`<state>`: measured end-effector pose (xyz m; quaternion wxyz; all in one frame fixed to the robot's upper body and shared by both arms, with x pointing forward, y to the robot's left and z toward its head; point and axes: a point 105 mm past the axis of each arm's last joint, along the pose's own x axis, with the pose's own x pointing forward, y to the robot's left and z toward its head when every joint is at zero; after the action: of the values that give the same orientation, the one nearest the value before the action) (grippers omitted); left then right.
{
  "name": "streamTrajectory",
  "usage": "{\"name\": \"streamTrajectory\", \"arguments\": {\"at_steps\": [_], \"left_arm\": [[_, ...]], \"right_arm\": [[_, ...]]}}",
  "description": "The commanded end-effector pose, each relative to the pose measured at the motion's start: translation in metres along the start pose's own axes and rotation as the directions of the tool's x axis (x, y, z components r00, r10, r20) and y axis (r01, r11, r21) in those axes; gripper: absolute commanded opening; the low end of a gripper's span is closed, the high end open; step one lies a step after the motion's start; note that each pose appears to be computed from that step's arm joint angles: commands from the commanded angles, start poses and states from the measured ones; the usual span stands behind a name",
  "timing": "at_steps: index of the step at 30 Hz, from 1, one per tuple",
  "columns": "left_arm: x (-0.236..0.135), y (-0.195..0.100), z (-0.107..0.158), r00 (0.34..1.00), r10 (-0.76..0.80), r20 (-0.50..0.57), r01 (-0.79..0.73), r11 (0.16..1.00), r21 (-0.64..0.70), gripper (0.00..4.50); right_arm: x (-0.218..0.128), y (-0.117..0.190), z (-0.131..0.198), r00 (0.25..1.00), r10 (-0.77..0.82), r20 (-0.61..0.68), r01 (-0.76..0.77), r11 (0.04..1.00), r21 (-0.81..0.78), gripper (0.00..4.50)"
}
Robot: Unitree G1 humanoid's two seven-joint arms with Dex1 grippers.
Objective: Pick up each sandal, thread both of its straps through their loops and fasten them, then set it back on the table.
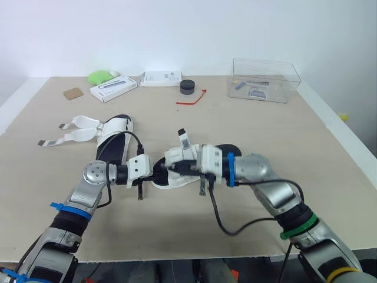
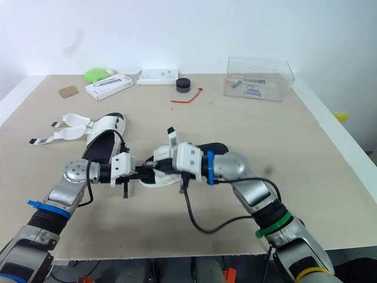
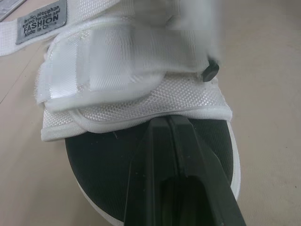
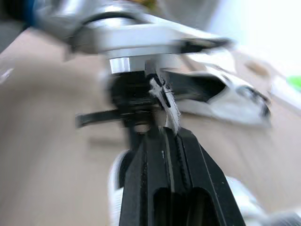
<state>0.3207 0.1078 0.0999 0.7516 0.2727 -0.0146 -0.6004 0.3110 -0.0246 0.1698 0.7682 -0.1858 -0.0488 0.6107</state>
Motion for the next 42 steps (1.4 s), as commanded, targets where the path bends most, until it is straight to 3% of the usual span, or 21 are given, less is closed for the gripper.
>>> {"name": "streamTrajectory", "arguments": {"at_steps": [1, 7, 21, 25, 31, 32, 35, 38, 42], "left_arm": [[0.004, -0.020, -0.024, 0.994, -0.078, -0.083, 0.072, 0.995, -0.065, 0.00], [0.005, -0.021, -0.024, 0.994, -0.075, -0.082, 0.069, 0.996, -0.064, 0.00], [0.004, -0.024, -0.024, 0.995, -0.065, -0.079, 0.060, 0.996, -0.074, 0.00], [0.002, -0.024, -0.025, 0.994, -0.064, -0.084, 0.058, 0.995, -0.077, 0.00], [0.002, -0.023, -0.025, 0.994, -0.061, -0.087, 0.054, 0.996, -0.076, 0.00], [0.002, -0.023, -0.025, 0.994, -0.061, -0.087, 0.054, 0.996, -0.075, 0.00], [0.002, -0.023, -0.025, 0.994, -0.060, -0.088, 0.054, 0.996, -0.074, 0.00], [0.003, -0.021, -0.024, 0.995, -0.059, -0.087, 0.053, 0.996, -0.074, 0.00], [0.004, -0.020, -0.023, 0.995, -0.055, -0.081, 0.049, 0.996, -0.073, 0.00]], "right_arm": [[-0.002, -0.015, 0.014, 0.999, -0.048, -0.008, 0.048, 0.994, 0.096, 0.04], [0.001, -0.026, 0.003, 0.992, -0.077, -0.096, 0.090, 0.985, 0.144, 0.04], [0.013, -0.052, -0.008, 0.976, -0.144, -0.162, 0.166, 0.977, 0.136, 0.04], [0.013, -0.054, -0.002, 0.979, -0.149, -0.143, 0.165, 0.981, 0.107, 1.48], [0.013, -0.062, 0.015, 0.977, -0.199, -0.078, 0.198, 0.980, -0.022, 4.39], [0.013, -0.064, 0.024, 0.977, -0.208, -0.043, 0.207, 0.978, -0.031, 4.45], [0.018, -0.064, 0.046, 0.979, -0.198, 0.050, 0.200, 0.980, -0.023, 4.45], [0.025, -0.057, 0.053, 0.983, -0.157, 0.095, 0.155, 0.987, 0.032, 3.57], [0.032, -0.047, 0.039, 0.992, -0.108, 0.065, 0.103, 0.992, 0.076, 1.71]]}}
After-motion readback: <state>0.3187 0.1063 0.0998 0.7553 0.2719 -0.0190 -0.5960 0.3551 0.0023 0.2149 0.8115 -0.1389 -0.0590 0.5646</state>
